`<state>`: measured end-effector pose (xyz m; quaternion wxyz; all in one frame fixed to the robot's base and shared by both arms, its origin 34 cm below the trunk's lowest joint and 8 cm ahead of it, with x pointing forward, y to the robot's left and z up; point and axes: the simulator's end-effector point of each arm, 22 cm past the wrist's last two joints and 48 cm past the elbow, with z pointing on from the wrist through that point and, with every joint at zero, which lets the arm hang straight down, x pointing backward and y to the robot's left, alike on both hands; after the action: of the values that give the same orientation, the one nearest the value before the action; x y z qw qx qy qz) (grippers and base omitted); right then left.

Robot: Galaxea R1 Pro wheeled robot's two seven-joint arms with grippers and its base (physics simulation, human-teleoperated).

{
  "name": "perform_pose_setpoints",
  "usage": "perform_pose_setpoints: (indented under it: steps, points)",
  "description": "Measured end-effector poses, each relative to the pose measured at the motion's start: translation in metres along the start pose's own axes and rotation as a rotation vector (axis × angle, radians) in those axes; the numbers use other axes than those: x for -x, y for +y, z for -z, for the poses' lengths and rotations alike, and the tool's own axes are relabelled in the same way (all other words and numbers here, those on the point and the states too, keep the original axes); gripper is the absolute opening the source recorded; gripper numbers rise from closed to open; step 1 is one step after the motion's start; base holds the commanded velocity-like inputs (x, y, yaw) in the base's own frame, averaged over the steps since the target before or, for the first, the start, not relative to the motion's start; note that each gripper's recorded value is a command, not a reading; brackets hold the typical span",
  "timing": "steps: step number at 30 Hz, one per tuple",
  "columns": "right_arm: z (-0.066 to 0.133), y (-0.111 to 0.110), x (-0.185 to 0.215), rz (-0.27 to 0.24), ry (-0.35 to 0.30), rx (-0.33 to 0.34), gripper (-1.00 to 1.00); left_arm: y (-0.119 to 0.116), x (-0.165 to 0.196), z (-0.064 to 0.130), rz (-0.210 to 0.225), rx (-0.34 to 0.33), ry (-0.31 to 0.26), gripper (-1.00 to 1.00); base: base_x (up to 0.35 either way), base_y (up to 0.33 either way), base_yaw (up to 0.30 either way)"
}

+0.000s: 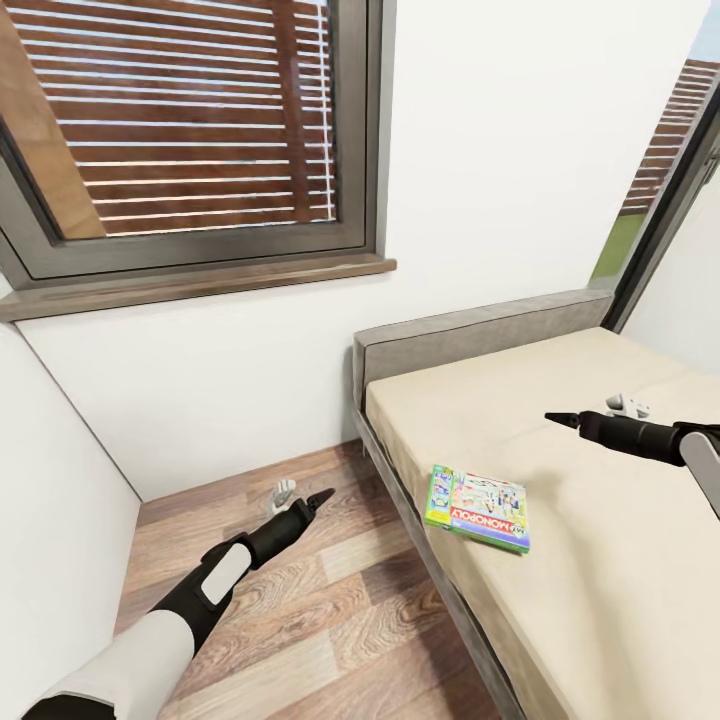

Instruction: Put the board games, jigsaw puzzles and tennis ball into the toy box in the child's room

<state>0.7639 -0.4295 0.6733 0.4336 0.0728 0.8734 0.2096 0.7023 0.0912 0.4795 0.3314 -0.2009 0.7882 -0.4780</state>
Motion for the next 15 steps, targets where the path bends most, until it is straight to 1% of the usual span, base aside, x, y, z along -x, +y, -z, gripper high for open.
perform_pose_setpoints:
  steps: [2,5,8,15]
  points:
    - [0.000,0.001,0.000,0.001,0.000,0.002,1.00,-0.006,0.000,0.000,0.001,-0.026,0.000,1.00,0.000,0.000,0.000]
    - [0.000,0.001,0.000,0.001,0.000,0.002,1.00,-0.009,-0.001,-0.001,0.001,-0.040,0.000,1.00,0.000,0.000,0.000]
    - [0.000,0.001,0.000,0.001,0.000,0.002,1.00,-0.017,-0.004,-0.001,0.004,-0.075,0.003,1.00,0.000,0.000,0.000]
    - [0.000,0.002,0.000,0.002,0.000,0.002,1.00,-0.020,-0.007,0.000,0.010,-0.098,0.006,1.00,0.000,0.000,0.000]
